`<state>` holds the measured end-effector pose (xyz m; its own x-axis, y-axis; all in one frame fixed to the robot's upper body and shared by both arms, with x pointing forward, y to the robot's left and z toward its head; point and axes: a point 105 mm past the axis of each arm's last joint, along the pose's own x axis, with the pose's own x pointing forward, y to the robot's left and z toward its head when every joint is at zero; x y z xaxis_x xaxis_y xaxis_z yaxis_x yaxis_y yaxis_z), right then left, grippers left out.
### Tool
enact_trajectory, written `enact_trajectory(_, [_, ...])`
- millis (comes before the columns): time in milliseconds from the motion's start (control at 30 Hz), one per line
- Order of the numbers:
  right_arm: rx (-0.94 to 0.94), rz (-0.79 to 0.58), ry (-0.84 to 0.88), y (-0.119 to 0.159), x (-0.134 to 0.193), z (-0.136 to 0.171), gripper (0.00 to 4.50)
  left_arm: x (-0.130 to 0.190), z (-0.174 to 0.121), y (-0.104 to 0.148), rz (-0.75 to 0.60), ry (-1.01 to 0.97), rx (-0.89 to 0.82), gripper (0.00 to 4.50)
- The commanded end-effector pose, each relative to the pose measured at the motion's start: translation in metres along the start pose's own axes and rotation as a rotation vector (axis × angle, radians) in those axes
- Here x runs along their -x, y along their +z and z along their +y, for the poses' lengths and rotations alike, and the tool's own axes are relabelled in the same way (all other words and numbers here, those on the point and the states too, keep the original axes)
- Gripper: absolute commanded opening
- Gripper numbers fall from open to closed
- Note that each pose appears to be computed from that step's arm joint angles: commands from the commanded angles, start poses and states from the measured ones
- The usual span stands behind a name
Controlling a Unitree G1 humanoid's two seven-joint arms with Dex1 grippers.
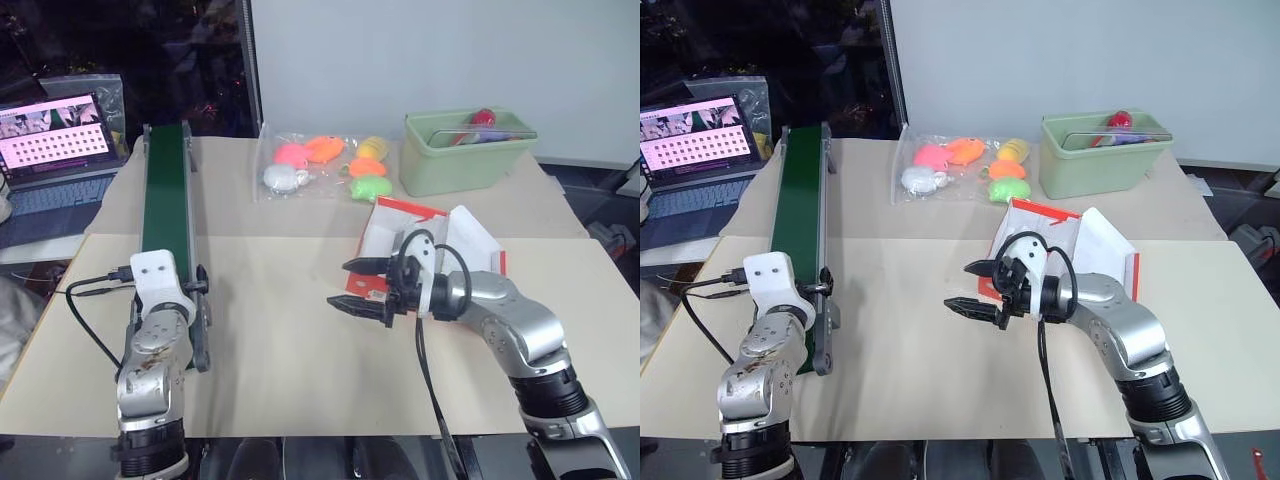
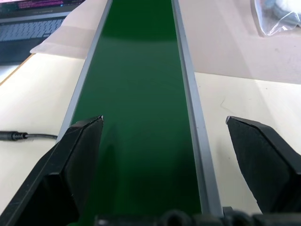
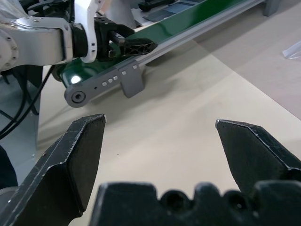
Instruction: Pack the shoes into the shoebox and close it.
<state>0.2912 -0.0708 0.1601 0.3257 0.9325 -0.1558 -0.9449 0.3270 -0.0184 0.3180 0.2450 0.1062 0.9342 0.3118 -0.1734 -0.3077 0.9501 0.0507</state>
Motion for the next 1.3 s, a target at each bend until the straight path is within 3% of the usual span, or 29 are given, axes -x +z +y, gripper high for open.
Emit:
enact_trajectory(33, [0.056,-0.05,-0.007,0.015,0.002,0.002,4.46,0.002,-0.005,0.012,-0.051,-0.011,0.001,4.5])
enact_trajectory(500, [0.073,-0.032,-0.107,0.013,0.008,-0.013,4.46,-0.007,0.0,0.018,-0.053,0.007,-0.002,4.5])
enact_trajectory(1300, [0.04,-0.06,-0.077,0.014,0.007,0.0,4.46,-0.007,-0.004,0.017,-0.057,-0.018,-0.013,4.5])
